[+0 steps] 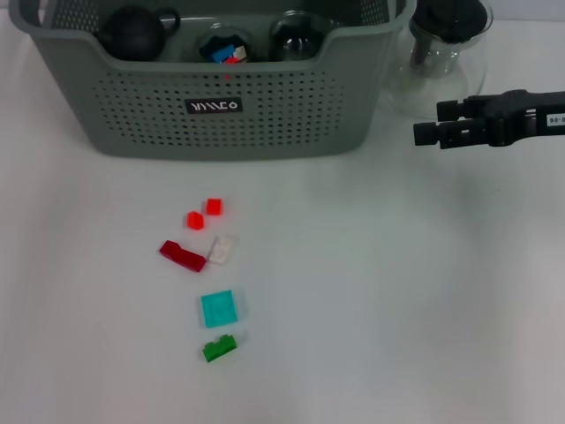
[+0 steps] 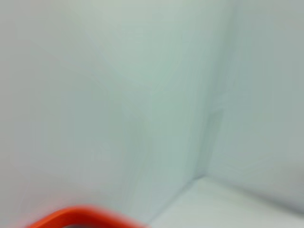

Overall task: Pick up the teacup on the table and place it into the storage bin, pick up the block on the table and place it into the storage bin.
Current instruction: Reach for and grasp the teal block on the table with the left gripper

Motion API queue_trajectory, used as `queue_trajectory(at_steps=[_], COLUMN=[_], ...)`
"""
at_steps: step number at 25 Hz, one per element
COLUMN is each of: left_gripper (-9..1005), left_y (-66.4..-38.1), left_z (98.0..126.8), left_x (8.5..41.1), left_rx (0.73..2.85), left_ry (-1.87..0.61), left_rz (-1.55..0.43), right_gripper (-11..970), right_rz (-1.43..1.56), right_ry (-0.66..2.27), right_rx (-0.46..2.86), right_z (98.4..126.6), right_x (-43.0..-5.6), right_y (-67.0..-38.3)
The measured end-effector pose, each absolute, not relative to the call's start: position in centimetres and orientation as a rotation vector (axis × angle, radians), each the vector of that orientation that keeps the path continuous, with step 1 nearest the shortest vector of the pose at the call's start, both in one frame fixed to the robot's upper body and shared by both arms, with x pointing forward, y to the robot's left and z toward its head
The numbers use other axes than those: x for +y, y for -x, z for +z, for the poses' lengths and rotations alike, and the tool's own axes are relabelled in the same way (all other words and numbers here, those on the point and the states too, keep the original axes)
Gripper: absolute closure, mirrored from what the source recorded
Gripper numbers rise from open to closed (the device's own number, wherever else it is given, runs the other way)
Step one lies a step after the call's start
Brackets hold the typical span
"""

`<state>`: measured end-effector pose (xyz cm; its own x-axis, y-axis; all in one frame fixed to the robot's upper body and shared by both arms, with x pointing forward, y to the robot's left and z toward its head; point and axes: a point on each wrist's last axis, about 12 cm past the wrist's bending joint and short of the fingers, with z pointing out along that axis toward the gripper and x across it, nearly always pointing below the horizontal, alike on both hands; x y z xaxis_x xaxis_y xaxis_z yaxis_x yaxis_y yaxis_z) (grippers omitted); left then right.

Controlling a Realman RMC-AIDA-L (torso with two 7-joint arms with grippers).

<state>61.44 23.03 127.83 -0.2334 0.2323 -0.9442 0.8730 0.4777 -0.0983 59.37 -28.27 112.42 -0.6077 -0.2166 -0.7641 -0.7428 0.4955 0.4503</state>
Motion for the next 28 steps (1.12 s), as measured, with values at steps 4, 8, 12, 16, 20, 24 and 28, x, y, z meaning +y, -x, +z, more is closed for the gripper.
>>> queue_trajectory(at_steps=[4,8,12,16,20,24,28], left_gripper=[221,224,226,227,228,229,230], left_y=[-57.9,-56.3,-55.2,-54.4,-53.8,-53.3,-52.8], left_z=[127.2,125.8,123.8,121.6,119.6,118.2,117.7], left_x=[24.8,25.2,24.4,23.2,21.4,20.1,18.7], left_rx=[1.596,1.648,1.802,1.953,2.071,2.134,2.074], left_ry=[-1.128,-1.246,-1.389,-1.518,-1.649,-1.808,-1.950], left_rz=[-0.958,-0.965,-0.877,-0.784,-0.720,-0.609,-0.486], right_gripper=[17,18,18,18,18,18,18], right_rz=[1.057,1.057,1.056,1.058,1.059,1.060,1.061], right_ry=[0.777,0.773,0.770,0.763,0.754,0.744,0.740], right_rx=[2.097,2.097,2.100,2.106,2.111,2.114,2.115], right_z=[112.4,112.4,112.3,112.3,112.1,112.0,111.9], right_x=[-28.4,-28.5,-28.5,-28.5,-28.7,-28.8,-28.9], right_y=[-59.3,-59.3,-59.3,-59.2,-59.1,-59.0,-58.9])
